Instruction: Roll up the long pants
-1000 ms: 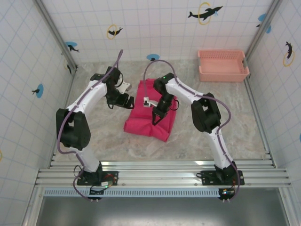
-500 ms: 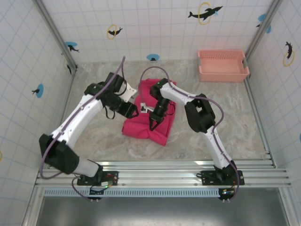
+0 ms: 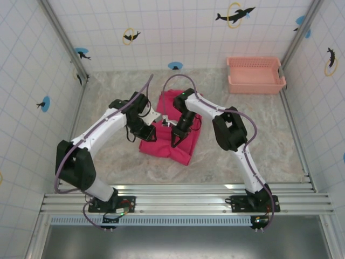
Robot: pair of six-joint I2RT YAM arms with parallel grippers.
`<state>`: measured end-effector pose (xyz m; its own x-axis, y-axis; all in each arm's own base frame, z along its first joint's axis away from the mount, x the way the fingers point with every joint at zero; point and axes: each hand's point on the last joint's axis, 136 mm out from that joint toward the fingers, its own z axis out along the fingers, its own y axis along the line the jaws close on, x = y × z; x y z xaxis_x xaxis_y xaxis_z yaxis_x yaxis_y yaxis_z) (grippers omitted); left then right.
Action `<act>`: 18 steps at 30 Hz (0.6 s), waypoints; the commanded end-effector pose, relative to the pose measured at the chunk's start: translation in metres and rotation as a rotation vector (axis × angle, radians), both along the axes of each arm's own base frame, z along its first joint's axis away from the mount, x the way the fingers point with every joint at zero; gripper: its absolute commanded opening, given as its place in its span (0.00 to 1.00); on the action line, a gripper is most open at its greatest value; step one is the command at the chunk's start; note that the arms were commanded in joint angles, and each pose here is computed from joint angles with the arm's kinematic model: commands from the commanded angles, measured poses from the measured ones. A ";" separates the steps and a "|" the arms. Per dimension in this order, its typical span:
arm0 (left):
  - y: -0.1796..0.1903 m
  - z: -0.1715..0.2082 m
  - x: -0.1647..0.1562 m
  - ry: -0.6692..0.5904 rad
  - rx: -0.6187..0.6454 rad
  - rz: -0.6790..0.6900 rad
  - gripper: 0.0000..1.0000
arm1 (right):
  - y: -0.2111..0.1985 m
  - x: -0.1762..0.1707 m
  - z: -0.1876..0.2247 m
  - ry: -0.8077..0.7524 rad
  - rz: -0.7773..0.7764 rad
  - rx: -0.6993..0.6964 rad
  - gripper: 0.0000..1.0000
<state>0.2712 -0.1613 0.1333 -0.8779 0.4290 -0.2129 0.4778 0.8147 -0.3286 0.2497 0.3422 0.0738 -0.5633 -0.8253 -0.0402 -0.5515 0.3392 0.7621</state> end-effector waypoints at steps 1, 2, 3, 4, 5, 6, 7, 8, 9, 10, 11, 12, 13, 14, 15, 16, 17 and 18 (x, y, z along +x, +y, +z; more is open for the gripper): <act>-0.008 0.011 -0.003 0.014 -0.032 -0.065 0.31 | 0.006 0.008 -0.005 -0.002 -0.014 0.019 0.03; -0.007 0.010 -0.005 0.024 -0.021 -0.076 0.31 | 0.006 0.008 -0.005 -0.002 -0.016 0.017 0.03; -0.004 0.008 -0.007 0.031 -0.009 -0.077 0.30 | 0.007 0.008 -0.004 0.000 -0.017 0.020 0.03; -0.002 0.004 -0.008 0.038 0.005 -0.073 0.28 | 0.007 0.008 -0.005 0.002 -0.019 0.019 0.03; -0.001 -0.002 -0.008 0.050 0.011 -0.068 0.25 | 0.007 0.009 -0.005 -0.001 -0.020 0.018 0.03; -0.002 -0.007 -0.009 0.068 0.012 -0.065 0.20 | 0.008 0.009 -0.005 0.002 -0.022 0.020 0.03; -0.004 -0.012 -0.009 0.091 0.004 -0.063 0.19 | 0.008 0.010 -0.006 0.002 -0.025 0.019 0.03; -0.006 -0.016 -0.011 0.109 -0.001 -0.065 0.19 | 0.008 0.009 -0.007 0.005 -0.026 0.018 0.03; -0.007 -0.018 -0.012 0.127 -0.002 -0.066 0.17 | 0.008 0.010 -0.007 0.007 -0.028 0.019 0.03; -0.008 -0.018 -0.013 0.135 -0.009 -0.073 0.16 | 0.008 0.010 -0.008 0.010 -0.031 0.017 0.03; -0.008 -0.016 -0.014 0.130 -0.012 -0.078 0.15 | 0.007 0.011 -0.009 0.011 -0.035 0.016 0.03; -0.006 -0.015 -0.014 0.122 -0.004 -0.077 0.15 | 0.007 0.012 -0.009 0.014 -0.037 0.016 0.03; -0.006 -0.015 -0.015 0.119 -0.002 -0.085 0.13 | 0.007 0.012 -0.010 0.017 -0.039 0.016 0.03; -0.004 -0.016 -0.016 0.122 0.008 -0.090 0.13 | 0.007 0.013 -0.011 0.019 -0.043 0.016 0.03; -0.001 -0.020 -0.016 0.130 0.030 -0.089 0.13 | 0.007 0.013 -0.010 0.020 -0.045 0.021 0.03; 0.003 -0.026 -0.016 0.145 0.056 -0.088 0.13 | 0.008 0.013 -0.010 0.023 -0.047 0.026 0.03; 0.007 -0.033 -0.015 0.164 0.094 -0.080 0.13 | 0.009 0.013 -0.009 0.025 -0.048 0.028 0.03; 0.014 -0.040 -0.012 0.175 0.143 -0.064 0.15 | 0.009 0.013 -0.009 0.026 -0.049 0.031 0.03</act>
<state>0.2637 -0.1605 0.1093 -0.8731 0.4795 -0.0883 0.4776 0.8049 -0.3522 0.2526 0.3447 0.0679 -0.5915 -0.8061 -0.0178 -0.5108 0.3576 0.7818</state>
